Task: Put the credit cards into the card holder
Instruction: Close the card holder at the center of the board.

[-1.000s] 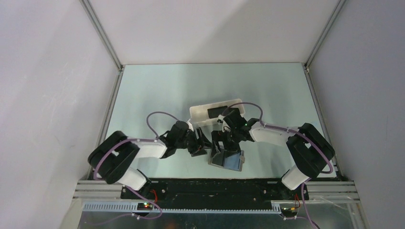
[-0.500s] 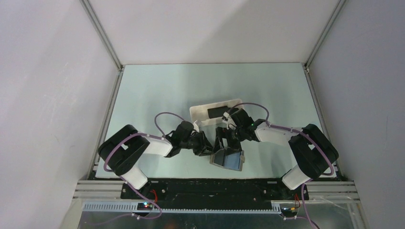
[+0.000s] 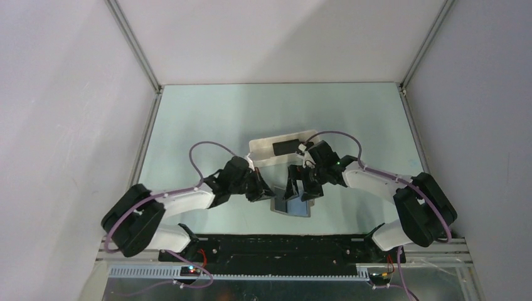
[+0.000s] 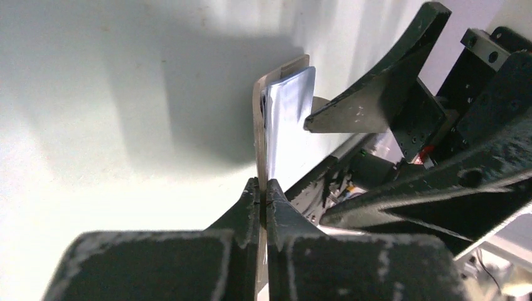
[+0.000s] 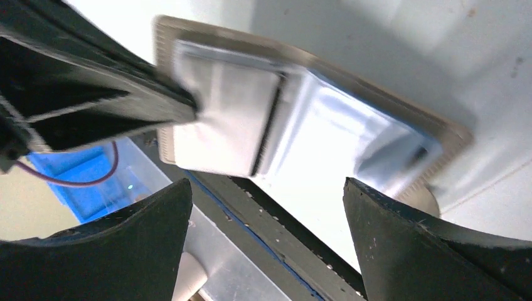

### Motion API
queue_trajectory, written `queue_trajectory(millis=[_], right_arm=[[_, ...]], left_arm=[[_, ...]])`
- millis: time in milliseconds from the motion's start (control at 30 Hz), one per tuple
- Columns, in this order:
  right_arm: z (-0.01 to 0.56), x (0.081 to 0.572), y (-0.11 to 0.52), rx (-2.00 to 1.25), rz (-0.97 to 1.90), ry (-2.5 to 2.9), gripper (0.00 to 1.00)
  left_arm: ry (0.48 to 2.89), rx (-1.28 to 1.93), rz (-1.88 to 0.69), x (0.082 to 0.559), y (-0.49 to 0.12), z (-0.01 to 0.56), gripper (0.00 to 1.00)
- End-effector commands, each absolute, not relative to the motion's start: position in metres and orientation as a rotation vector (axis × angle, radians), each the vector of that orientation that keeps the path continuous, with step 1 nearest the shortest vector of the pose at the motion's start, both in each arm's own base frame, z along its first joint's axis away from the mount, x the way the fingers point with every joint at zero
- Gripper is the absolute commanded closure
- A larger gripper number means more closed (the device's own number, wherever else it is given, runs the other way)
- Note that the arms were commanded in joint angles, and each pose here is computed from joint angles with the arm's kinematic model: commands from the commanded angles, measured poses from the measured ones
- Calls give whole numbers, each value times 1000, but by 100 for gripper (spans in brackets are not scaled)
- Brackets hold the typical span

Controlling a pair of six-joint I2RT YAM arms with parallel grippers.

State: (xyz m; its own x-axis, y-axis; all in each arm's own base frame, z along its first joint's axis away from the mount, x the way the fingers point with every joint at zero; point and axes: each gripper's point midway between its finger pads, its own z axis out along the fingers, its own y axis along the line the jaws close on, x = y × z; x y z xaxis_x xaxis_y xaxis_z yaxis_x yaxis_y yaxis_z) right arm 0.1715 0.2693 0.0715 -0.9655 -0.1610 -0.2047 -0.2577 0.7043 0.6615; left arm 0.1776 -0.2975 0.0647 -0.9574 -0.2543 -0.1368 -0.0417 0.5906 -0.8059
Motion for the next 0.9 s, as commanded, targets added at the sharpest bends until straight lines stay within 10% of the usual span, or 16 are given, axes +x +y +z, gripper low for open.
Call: queue_trajectory(millis=[0,867], right_arm=[[75,180,257,-392,953,2770,8],[54,197,263,-375,863,2787,26]], left_arm=[[2668,-208,-942,180,-260,62,100],[2800,-28,-254,200,-248,82,99]])
